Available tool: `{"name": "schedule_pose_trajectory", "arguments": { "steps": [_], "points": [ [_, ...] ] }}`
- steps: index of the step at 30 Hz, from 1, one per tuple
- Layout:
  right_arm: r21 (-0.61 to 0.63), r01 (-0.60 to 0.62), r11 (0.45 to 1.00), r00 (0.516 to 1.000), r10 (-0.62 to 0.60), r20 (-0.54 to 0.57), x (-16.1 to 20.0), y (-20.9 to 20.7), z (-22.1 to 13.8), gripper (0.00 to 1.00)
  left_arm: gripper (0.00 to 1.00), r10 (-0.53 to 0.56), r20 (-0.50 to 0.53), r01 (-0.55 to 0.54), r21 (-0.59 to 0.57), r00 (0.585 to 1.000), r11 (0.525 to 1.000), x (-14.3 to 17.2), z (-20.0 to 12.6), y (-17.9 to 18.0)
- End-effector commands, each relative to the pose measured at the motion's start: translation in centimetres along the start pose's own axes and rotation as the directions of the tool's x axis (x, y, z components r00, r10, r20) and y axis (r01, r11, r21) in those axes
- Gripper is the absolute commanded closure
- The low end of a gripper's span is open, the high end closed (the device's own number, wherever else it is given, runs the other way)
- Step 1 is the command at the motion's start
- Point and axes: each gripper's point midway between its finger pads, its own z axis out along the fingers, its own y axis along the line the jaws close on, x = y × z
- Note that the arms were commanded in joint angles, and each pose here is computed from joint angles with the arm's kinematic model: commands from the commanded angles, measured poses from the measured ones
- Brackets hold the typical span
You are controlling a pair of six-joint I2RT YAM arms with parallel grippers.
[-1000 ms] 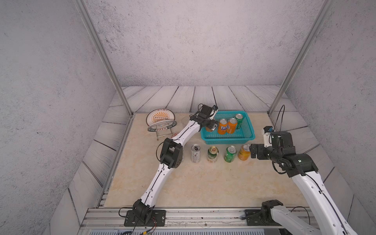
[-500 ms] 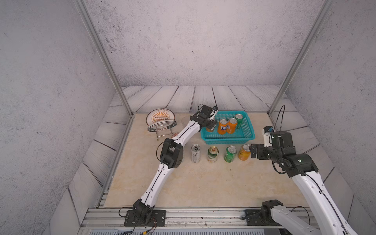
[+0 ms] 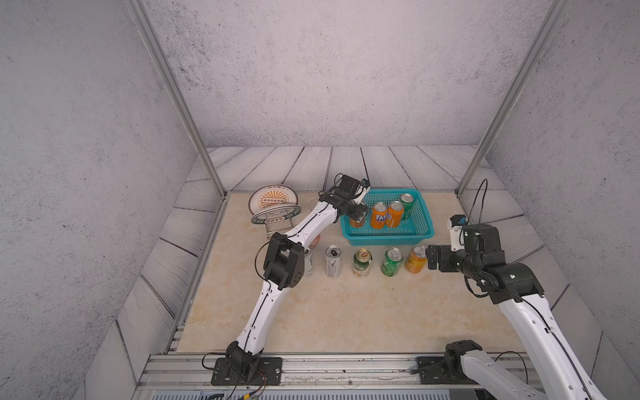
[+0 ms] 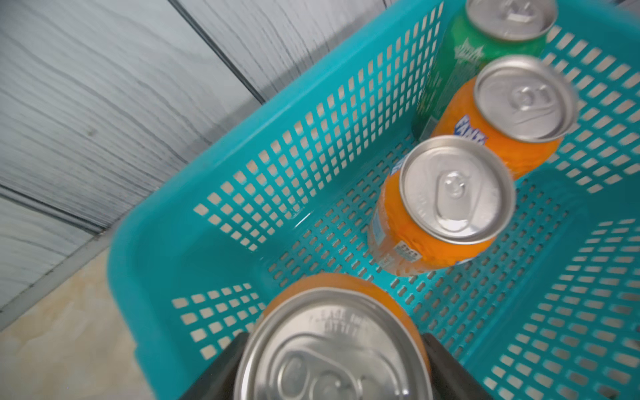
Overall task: Take out the drinks from the basket
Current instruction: Pick up the drink from the basket.
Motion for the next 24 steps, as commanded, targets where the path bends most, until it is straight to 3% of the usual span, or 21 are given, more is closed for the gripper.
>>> {"name": "schedule_pose_trajectory", "arguments": {
  "steps": [1, 14, 24],
  "points": [
    [0.025, 0.002, 1.000, 1.000, -0.002, 0.018, -0.2, -0.5, -0.5, 0.01, 0.32, 0.019, 0.213, -0.014, -0.023, 0.977, 1.000, -7.2, -6.6, -0.1],
    [0.020, -0.008, 1.000, 1.000, 0.008, 0.023, -0.4, -0.4, 0.0, 0.01, 0.32, 0.044, 0.317, -0.020, -0.078, 0.947, 0.997, -8.8, -16.1, -0.9],
    [-0.007, -0.022, 1.000, 1.000, 0.022, 0.022, -1.1, 0.3, 1.7, 0.00, 0.32, 0.018, 0.399, 0.040, -0.137, 0.917, 0.990, -6.6, -26.4, -1.5]
  ]
}}
